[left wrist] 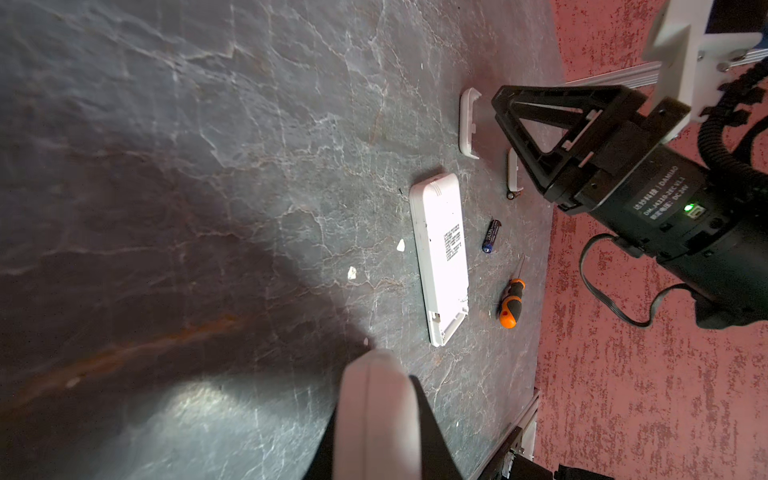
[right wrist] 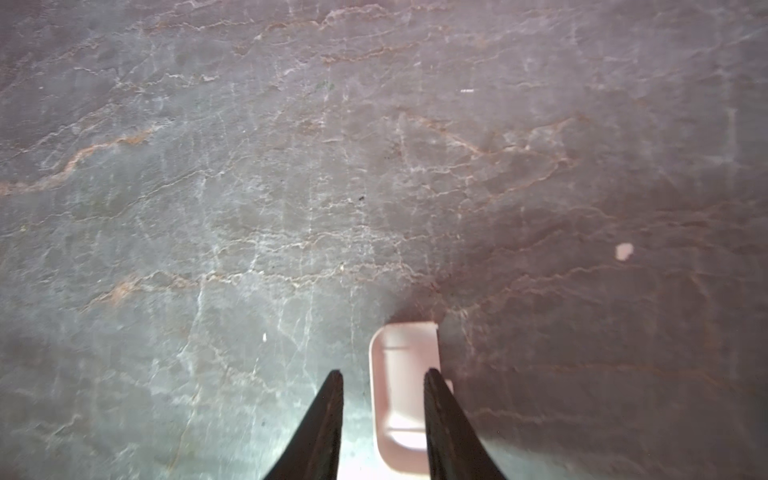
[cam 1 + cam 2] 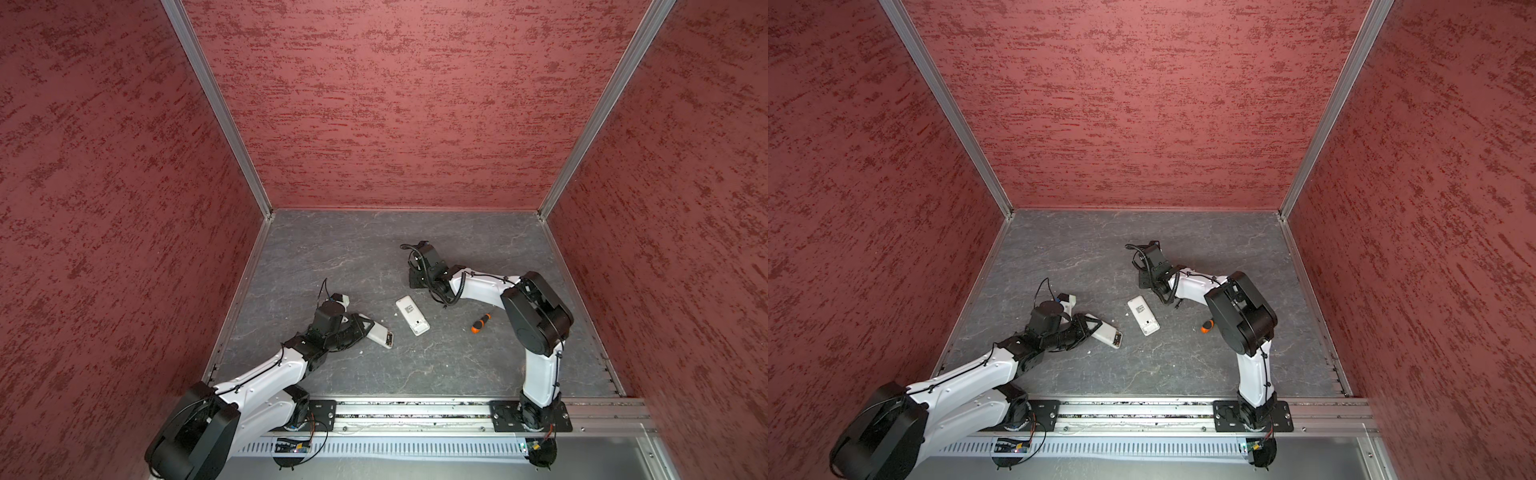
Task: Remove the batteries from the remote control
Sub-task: 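Lower the keypad remote with the left gripper while the right gripper withdraws, then reach down and grasp the orange-handled screwdriver with the right gripper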
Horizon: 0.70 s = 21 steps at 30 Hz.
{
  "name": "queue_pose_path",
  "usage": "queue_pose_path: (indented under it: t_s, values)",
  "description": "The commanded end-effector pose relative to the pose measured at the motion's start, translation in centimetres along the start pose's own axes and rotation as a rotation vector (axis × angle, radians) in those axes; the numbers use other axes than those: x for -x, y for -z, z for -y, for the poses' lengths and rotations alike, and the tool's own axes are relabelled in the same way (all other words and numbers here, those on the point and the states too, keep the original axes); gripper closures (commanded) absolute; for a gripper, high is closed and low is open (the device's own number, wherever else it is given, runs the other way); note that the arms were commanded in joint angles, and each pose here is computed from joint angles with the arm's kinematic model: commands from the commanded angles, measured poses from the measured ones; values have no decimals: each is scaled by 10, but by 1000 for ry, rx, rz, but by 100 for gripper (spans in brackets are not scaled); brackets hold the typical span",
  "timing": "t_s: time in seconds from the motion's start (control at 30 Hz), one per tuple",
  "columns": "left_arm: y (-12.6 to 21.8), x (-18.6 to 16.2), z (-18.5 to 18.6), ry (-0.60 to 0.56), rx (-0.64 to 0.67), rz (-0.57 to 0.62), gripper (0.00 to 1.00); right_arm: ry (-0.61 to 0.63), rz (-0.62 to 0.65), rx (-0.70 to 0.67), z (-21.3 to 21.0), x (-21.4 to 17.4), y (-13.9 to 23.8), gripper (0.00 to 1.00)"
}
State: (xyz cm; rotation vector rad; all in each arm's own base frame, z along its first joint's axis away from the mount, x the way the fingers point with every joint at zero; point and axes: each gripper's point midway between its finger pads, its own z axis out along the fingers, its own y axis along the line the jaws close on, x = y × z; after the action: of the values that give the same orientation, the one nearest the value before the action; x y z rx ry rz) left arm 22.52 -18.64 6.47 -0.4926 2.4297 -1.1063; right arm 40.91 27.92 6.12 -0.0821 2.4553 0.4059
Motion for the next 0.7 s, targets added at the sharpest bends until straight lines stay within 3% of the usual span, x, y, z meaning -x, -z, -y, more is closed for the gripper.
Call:
queue_pose_path:
  t_s: [0.0,0.1,0.2,0.47,0.67]
  values:
    - [-4,-6,-11,-14,47,-8,100,-53,61,-17,4,12,41,63]
    - [-6,-10,-15,-21,65,-17,85,-82,61,-58,20,2,68,59]
    - [-6,-12,-20,-24,93,-18,59,-119,61,-117,41,-11,93,56]
    - [6,-14,-39,-27,200,-5,47,-233,106,-226,82,-33,149,52]
    - [23,-13,-62,5,309,31,41,-334,89,-337,117,-64,166,49]
